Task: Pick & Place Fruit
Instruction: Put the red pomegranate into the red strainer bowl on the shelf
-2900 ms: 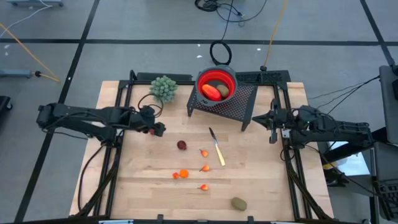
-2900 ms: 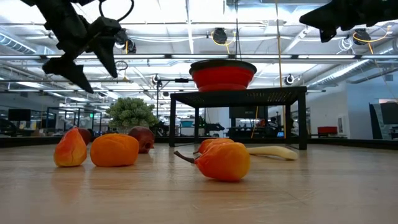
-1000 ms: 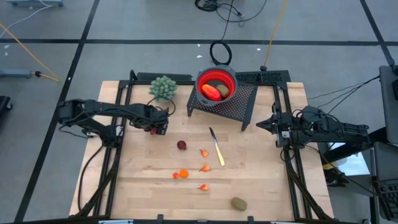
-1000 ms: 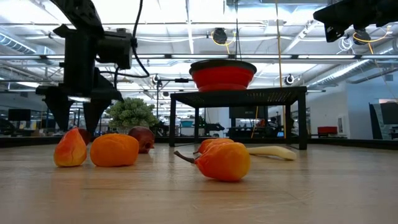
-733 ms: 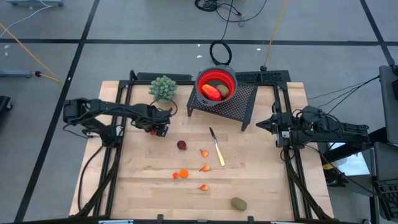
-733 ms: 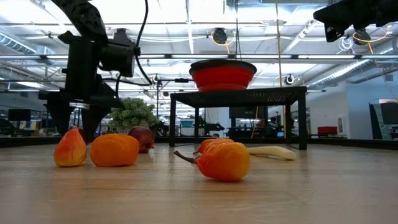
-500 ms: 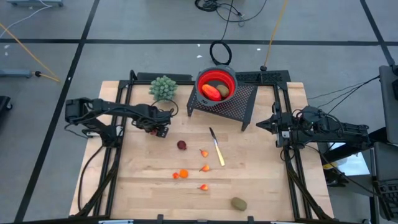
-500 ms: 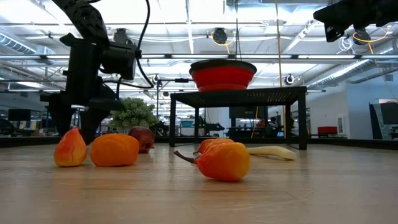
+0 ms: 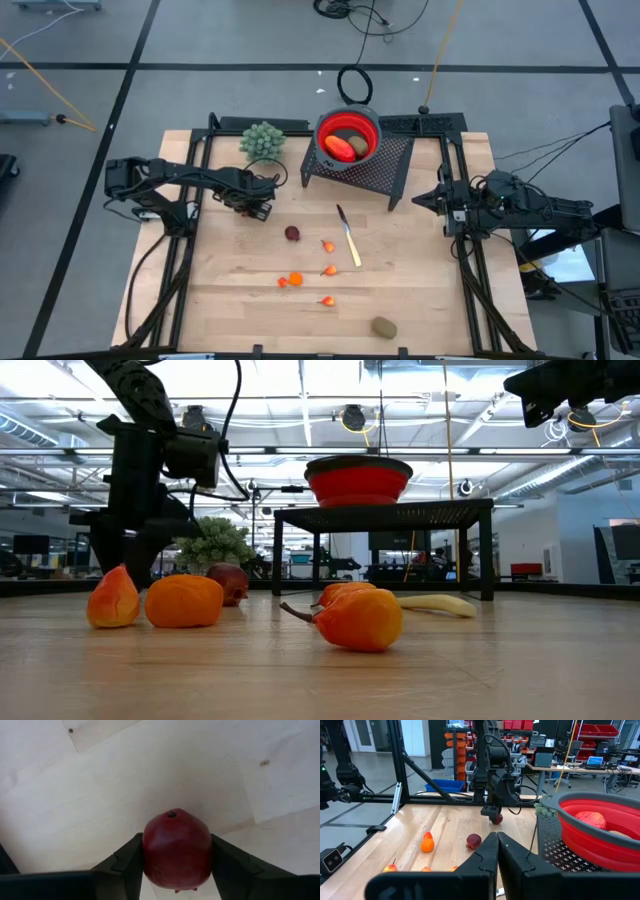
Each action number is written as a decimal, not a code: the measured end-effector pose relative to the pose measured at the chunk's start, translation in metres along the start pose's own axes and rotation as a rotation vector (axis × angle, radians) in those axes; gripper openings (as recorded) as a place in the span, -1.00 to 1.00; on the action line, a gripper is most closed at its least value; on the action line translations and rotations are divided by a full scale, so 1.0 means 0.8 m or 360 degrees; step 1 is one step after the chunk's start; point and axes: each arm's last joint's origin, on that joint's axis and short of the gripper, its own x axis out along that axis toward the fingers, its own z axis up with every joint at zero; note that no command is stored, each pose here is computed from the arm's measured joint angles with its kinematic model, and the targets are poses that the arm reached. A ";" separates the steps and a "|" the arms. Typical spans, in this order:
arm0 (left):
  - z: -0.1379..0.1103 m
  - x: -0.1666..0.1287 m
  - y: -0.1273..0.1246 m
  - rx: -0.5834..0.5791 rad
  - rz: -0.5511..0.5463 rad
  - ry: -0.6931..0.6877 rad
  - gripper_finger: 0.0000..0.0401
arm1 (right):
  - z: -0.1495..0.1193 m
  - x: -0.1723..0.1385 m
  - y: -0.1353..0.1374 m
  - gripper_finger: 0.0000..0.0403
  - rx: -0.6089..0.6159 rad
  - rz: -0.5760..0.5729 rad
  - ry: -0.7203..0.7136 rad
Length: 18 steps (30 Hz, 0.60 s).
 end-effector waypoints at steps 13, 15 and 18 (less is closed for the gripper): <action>-0.014 -0.082 0.004 0.0310 -0.0743 -0.0438 -0.09 | 0.000 0.000 0.000 -0.98 0.0000 0.0000 0.0001; -0.017 -0.101 0.002 0.0403 -0.0911 -0.0618 -0.12 | 0.000 0.000 0.000 -0.98 0.0000 0.0000 0.0000; -0.023 -0.128 0.001 0.0558 -0.1119 -0.0865 -0.14 | 0.000 0.000 0.000 -0.98 -0.0002 -0.0001 0.0001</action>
